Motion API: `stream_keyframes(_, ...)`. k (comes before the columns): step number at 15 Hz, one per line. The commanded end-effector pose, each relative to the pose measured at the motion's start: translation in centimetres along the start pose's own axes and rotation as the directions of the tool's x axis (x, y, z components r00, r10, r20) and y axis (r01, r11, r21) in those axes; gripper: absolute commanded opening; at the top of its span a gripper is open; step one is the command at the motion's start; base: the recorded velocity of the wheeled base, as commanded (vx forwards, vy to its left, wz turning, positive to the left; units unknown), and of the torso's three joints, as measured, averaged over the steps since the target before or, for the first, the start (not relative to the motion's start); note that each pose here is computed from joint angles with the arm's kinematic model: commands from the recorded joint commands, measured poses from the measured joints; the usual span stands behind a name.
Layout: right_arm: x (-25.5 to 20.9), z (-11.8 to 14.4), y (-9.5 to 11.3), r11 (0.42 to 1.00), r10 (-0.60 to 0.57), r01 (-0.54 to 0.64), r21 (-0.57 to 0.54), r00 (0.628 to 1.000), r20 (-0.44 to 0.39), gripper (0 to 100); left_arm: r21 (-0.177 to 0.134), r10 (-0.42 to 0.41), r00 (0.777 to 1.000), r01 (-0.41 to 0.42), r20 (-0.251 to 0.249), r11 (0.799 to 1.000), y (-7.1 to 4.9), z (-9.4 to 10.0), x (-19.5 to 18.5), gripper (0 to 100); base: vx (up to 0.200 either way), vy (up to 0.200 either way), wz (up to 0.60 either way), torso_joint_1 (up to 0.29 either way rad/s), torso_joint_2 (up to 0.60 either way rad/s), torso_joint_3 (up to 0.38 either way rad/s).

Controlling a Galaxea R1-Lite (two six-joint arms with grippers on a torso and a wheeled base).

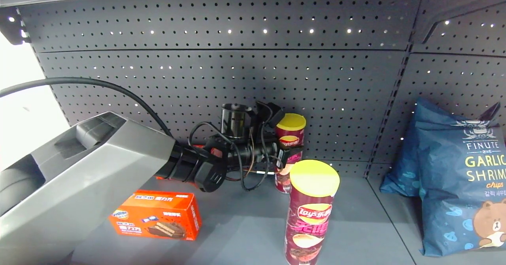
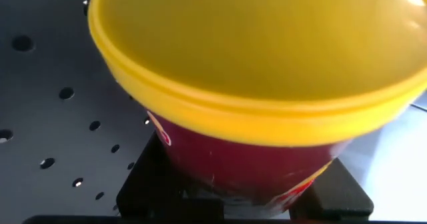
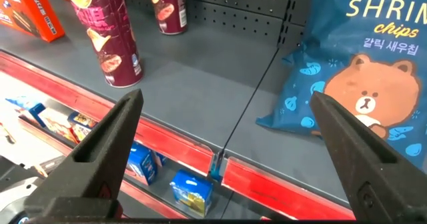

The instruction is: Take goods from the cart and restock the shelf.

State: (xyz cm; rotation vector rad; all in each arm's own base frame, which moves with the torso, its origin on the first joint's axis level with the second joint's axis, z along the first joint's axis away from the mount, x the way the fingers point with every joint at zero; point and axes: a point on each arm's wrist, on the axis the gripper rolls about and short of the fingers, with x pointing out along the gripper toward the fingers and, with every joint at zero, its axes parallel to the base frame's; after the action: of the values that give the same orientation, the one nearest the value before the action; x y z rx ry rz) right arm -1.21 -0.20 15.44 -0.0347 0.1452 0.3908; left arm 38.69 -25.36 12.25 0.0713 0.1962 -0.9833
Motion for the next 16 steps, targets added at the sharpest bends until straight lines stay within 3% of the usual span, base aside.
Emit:
stream_keyframes(1,0.0,0.0,0.0,1.0,0.001,-0.001,-0.001,1.0,-0.002,100,-0.002,0.002,1.0,-0.002,-0.006,1.0,0.1,-0.4,0.3,0,0.0,0.0,0.0,0.0,0.0,0.0)
stream_keyframes(4,0.1,-0.2,0.0,1.0,0.001,-0.001,0.0,1.0,-0.006,100,-0.004,0.013,1.0,-0.013,-0.012,1.0,0.4,-0.6,0.1,0,0.0,0.0,0.0,0.0,0.0,0.0)
stream_keyframes(5,0.1,-0.2,0.0,1.0,0.001,-0.001,0.0,1.0,-0.006,100,-0.005,0.015,1.0,-0.015,-0.012,1.0,0.5,-0.6,0.1,100,0.0,0.0,0.0,0.0,0.0,0.0)
stream_keyframes(12,0.2,-0.4,0.0,1.0,0.004,-0.004,0.0,1.0,-0.014,100,-0.01,0.009,0.999,-0.009,-0.033,1.0,-0.5,-0.4,-1.6,100,0.0,0.0,0.0,0.0,0.0,0.0)
stream_keyframes(15,0.3,-0.7,0.0,1.0,0.01,-0.01,0.0,1.0,-0.024,100,0.042,0.031,0.998,-0.028,-0.056,0.999,-0.7,-0.1,-4.5,100,0.0,0.0,0.0,0.0,0.0,0.0)
stream_keyframes(16,0.3,-0.8,0.0,1.0,0.015,-0.015,0.0,0.999,-0.029,100,0.043,0.032,0.998,-0.03,-0.052,0.999,-1.1,0.5,-5.6,100,0.0,0.0,0.0,0.0,0.0,0.0)
